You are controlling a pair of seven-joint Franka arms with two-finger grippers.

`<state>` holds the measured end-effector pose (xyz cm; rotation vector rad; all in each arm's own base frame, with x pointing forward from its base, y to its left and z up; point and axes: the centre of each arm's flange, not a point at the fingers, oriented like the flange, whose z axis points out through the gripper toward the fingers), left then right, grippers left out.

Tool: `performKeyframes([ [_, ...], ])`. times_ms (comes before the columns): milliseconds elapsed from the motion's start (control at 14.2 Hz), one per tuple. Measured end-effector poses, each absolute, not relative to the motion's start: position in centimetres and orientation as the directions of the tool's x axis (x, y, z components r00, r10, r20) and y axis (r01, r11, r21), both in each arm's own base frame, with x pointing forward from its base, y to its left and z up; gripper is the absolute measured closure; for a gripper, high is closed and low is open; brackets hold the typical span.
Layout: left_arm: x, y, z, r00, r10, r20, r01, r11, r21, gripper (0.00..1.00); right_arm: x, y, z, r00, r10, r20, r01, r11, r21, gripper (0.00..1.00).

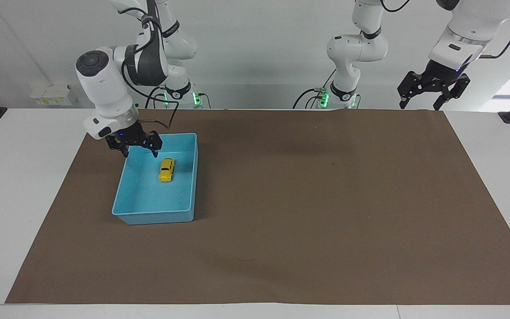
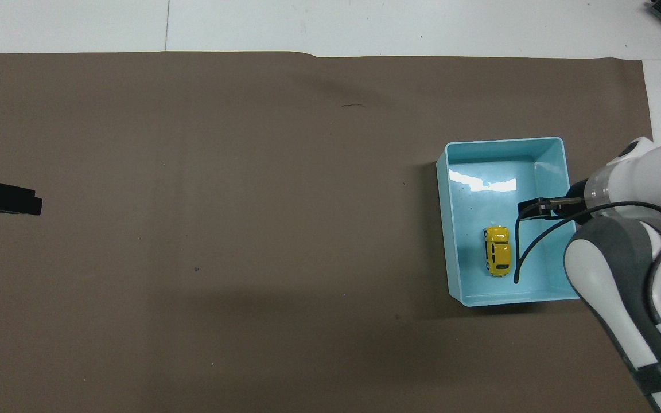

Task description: Wind up and store yellow beetle car

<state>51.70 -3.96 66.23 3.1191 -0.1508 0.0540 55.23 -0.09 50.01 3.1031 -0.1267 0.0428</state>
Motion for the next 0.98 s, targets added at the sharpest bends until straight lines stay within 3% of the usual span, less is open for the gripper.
performKeyframes([
  [702, 51.7, -4.0, 66.2, 0.995, -0.096, 0.035, -0.097, -0.995, 0.017, 0.0, 53.9, -0.8, 62.4, 0.99, -0.142, -0.023, -0.141, -0.989, 0.046, 0.0],
  [982, 51.7, -4.0, 66.2, 0.995, -0.096, 0.035, -0.097, -0.995, 0.017, 0.0, 53.4, -0.8, 64.6, 0.989, -0.144, -0.017, -0.143, -0.989, 0.046, 0.0],
])
